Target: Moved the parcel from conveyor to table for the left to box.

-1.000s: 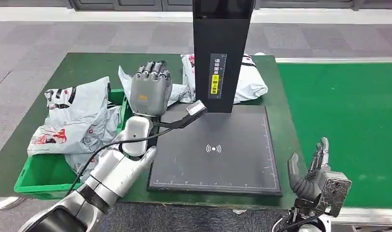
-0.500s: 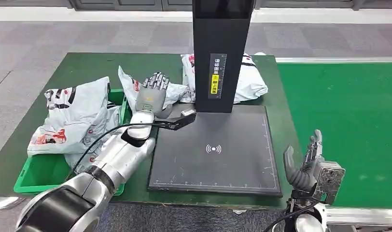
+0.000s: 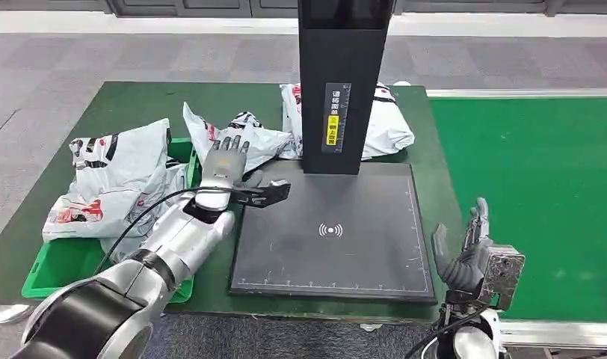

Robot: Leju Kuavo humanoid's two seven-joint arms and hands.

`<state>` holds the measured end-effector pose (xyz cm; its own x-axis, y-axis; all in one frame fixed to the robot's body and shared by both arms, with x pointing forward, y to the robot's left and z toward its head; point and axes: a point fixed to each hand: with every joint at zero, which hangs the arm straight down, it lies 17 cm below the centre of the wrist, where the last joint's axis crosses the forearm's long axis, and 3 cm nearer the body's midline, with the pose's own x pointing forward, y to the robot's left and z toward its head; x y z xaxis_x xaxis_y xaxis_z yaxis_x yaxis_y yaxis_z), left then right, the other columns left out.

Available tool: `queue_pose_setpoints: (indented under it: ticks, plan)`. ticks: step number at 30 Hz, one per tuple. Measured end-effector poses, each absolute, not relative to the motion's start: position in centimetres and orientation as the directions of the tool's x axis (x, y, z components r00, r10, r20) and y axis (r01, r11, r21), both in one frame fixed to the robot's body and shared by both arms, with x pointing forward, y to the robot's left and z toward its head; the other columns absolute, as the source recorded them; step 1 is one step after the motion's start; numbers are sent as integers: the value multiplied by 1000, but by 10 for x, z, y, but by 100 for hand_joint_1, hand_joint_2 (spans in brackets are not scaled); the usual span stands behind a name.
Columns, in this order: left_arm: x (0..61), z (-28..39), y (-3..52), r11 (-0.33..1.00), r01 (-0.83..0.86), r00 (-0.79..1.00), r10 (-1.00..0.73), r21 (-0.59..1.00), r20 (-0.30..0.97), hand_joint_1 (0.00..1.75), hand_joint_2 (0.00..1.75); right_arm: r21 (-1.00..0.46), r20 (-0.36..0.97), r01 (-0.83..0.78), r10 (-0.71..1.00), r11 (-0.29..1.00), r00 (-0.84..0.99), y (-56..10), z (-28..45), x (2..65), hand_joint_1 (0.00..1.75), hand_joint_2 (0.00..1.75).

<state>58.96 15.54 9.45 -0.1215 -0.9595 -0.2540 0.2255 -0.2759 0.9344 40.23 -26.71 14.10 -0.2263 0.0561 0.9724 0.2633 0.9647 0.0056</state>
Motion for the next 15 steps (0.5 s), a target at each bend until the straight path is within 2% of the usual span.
queue_pose_setpoints:
  ticks: [1, 8, 9, 10, 15]
  plan:
    - [590, 93, 160, -279, 236, -112, -959, 931, -259, 0, 175, 4, 973, 257, 55, 966, -224, -265, 140, 403, 0, 175]
    - [589, 84, 202, -311, 308, -6, -946, 899, -325, 0, 175, 6, 976, 232, 45, 973, -212, -256, 133, 407, 0, 175]
    - [589, 83, 208, -316, 319, 8, -942, 894, -336, 56, 175, 6, 977, 232, 44, 973, -211, -256, 132, 408, 0, 175]
    - [588, 82, 215, -321, 331, 19, -938, 887, -347, 175, 175, 8, 977, 230, 41, 973, -208, -255, 131, 409, 0, 175]
    - [587, 80, 245, -342, 380, 79, -914, 859, -398, 175, 175, 6, 977, 223, 42, 975, -211, -252, 131, 412, 0, 175]
